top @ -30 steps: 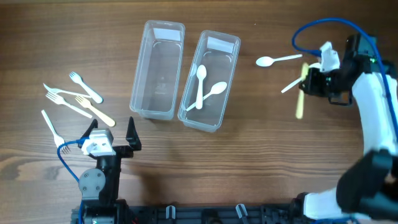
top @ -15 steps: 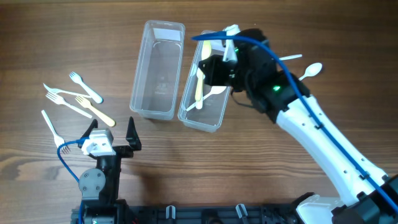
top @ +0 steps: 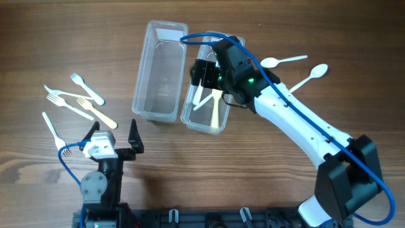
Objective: Pack container
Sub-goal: 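Carry the yellow spoon into the right container and release, then grasp a white spoon near the right container with the right gripper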
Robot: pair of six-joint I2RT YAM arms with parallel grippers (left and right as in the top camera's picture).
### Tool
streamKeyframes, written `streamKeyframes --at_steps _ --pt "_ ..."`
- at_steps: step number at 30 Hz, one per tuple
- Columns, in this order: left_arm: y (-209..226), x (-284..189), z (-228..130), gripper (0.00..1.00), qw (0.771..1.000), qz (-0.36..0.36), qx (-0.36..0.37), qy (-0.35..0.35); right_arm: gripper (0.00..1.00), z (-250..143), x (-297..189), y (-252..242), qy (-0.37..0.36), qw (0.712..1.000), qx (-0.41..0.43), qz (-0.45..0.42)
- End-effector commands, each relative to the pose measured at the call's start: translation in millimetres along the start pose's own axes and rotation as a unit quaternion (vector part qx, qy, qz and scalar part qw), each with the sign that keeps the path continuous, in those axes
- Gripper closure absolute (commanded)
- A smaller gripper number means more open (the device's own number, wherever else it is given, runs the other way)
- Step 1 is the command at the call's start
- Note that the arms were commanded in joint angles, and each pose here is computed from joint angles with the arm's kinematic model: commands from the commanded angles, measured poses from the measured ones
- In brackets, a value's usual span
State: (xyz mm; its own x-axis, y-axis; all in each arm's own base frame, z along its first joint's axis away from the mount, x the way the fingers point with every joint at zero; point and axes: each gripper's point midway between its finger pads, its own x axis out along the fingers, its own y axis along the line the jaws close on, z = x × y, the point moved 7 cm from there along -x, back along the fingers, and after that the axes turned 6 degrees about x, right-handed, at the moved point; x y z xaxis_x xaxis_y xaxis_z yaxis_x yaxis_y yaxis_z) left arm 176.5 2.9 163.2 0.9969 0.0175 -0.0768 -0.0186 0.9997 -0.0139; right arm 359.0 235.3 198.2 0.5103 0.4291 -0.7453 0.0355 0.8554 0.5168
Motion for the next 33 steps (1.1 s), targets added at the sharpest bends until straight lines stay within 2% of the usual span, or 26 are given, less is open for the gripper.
streamKeyframes --at_steps 1,6,9,14,17,20,24,28,31,33 --pt "2.1 0.1 -1.1 0.0 1.0 0.008 -0.005 -0.002 0.0 12.8 -9.2 -6.3 -0.008 1.0 -0.009 0.005" --pt "2.1 0.1 -1.1 0.0 1.0 0.008 -0.005 -0.002 0.0 43.2 -62.8 -34.0 -0.065 0.997 0.011 -0.035" --pt "2.1 0.1 -1.1 0.0 1.0 0.008 -0.005 -0.002 0.0 58.4 -113.3 -86.4 -0.11 0.981 0.06 -0.145" --pt "2.1 0.1 -1.1 0.0 1.0 0.008 -0.005 -0.002 0.0 60.6 -133.0 -143.2 -0.107 0.953 0.113 -0.259" --pt "2.1 0.1 -1.1 0.0 1.0 0.008 -0.005 -0.002 0.0 67.9 -143.2 -166.4 -0.127 0.935 0.186 -0.273" --pt "2.1 0.1 -1.1 0.0 1.0 0.008 -0.005 -0.002 0.0 73.2 -152.2 -185.3 -0.159 0.903 0.288 -0.274" --pt "2.1 0.1 -1.1 0.0 1.0 0.008 -0.005 -0.002 0.0 79.5 -138.3 -192.0 -0.165 0.897 0.306 -0.274" --pt "2.1 0.1 -1.1 0.0 1.0 0.008 -0.005 -0.002 0.0 76.5 -97.1 -214.9 -0.143 0.869 0.364 -0.302" --pt "2.1 0.1 -1.1 0.0 1.0 0.008 -0.005 -0.002 0.0 77.3 -60.7 -231.9 -0.119 0.869 0.372 -0.303" --pt "2.1 0.1 -1.1 0.0 1.0 0.008 -0.005 -0.002 0.01 81.2 -43.3 -241.2 -0.101 0.881 0.367 -0.281"
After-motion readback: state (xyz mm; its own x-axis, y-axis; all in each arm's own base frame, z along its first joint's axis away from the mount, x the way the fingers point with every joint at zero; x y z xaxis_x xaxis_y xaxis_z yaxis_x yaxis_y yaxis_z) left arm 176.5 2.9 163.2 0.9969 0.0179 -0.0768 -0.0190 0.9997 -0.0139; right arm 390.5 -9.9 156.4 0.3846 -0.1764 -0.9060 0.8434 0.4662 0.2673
